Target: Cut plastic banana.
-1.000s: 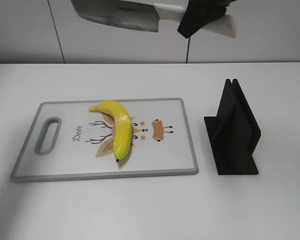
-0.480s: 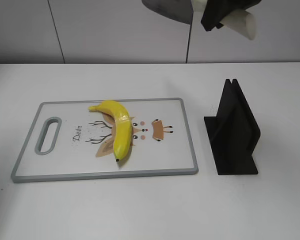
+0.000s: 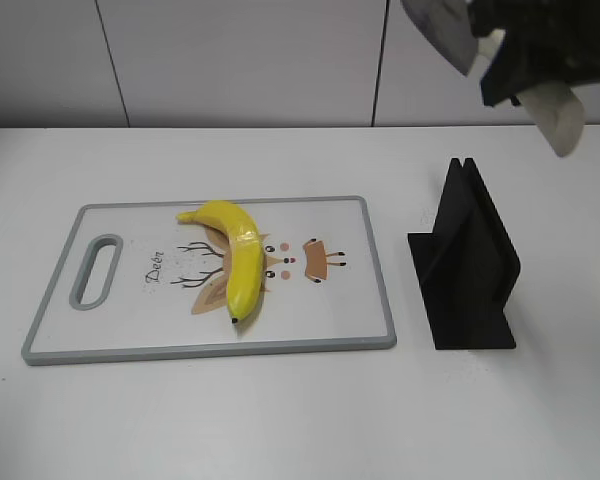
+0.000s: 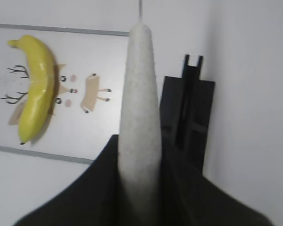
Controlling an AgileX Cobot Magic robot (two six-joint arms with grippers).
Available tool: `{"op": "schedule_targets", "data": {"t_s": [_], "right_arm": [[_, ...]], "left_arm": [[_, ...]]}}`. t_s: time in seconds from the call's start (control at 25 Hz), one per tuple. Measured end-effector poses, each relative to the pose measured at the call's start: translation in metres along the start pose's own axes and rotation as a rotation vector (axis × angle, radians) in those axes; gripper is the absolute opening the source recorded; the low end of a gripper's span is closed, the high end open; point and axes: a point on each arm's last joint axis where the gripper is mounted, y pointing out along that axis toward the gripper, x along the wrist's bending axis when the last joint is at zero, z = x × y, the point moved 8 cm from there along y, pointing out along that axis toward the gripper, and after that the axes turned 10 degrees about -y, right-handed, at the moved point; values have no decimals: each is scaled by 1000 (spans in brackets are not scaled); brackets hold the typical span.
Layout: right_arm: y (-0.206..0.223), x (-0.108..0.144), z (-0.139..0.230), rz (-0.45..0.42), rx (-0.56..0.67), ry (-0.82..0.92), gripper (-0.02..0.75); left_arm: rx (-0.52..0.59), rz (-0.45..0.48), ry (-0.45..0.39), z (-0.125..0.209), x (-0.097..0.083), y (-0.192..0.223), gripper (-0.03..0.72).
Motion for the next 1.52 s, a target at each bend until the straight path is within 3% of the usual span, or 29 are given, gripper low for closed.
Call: {"op": "schedule_targets", "data": {"t_s": [0.24,0.48,0.76,0.92,1.52], "right_arm": [[18,-17,52,66,63,68,165],[31,-20,65,73,66,98,165],[32,-20,65,73,61,100,165],[41,-21,69,77,91,102,165],[64,-26,88,106,220,96,165]], "left_arm": [[-80,-17,43,61,3,-16,569],[-224,-6,53,100,2,-26,567],[-489,3,67,109,1,-46,539],[-572,6,72,113,0,-54,528],[-596,6,74,114,0,-57,525]]}}
